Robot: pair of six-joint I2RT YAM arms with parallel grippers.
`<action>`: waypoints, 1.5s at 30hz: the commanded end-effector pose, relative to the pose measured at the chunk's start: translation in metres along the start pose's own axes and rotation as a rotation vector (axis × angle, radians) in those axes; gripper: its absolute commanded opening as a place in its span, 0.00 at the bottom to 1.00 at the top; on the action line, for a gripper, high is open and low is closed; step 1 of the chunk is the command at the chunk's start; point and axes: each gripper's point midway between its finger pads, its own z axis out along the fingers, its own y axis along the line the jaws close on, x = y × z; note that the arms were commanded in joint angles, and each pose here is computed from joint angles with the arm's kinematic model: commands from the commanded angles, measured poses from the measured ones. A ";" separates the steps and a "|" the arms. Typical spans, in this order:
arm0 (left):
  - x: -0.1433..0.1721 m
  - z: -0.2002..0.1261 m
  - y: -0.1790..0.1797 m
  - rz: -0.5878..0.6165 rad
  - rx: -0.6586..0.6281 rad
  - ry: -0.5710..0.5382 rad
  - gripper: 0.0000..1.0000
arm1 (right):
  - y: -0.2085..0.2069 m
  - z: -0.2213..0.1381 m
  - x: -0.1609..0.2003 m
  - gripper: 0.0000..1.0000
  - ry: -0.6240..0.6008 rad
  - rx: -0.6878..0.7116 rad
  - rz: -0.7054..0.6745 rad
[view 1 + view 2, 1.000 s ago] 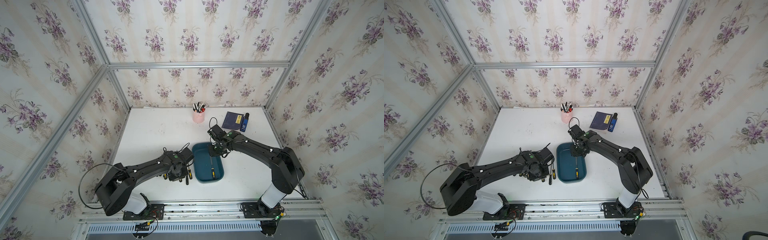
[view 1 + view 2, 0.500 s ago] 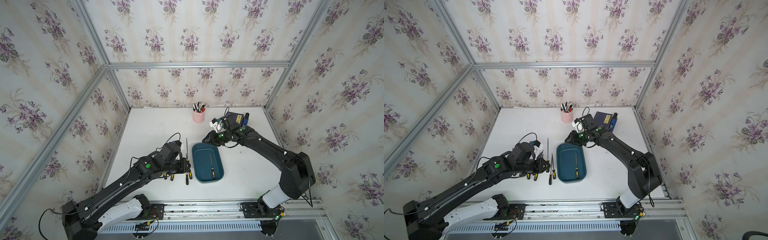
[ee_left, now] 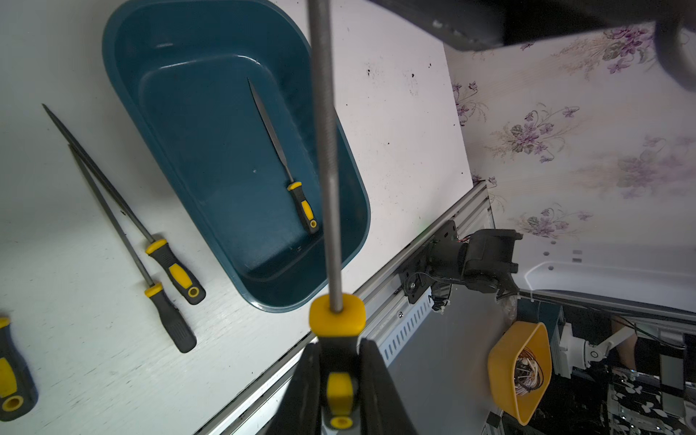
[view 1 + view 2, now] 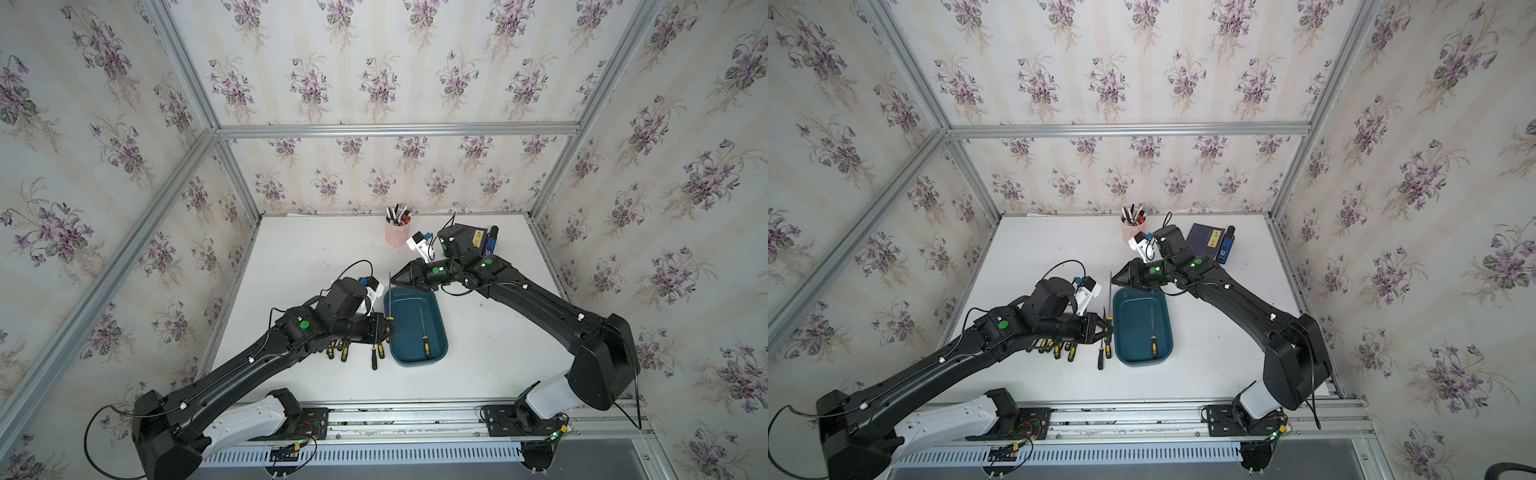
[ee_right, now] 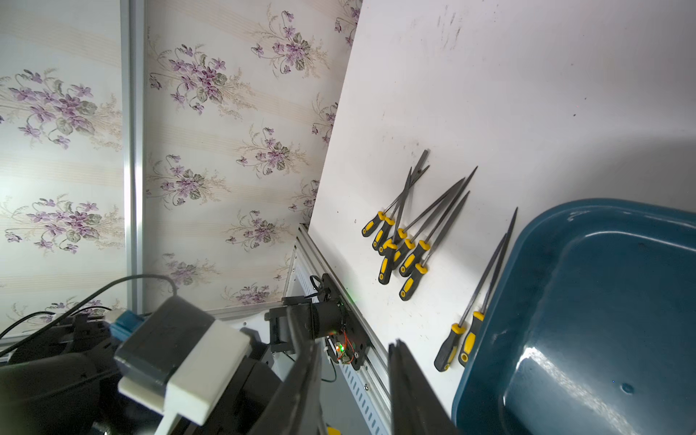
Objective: Put the file tool into the storage box
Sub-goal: Place the file tool in the storage box.
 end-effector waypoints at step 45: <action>0.001 -0.018 0.063 -0.172 -0.199 -0.103 1.00 | -0.171 0.008 0.043 0.00 0.195 0.678 -0.024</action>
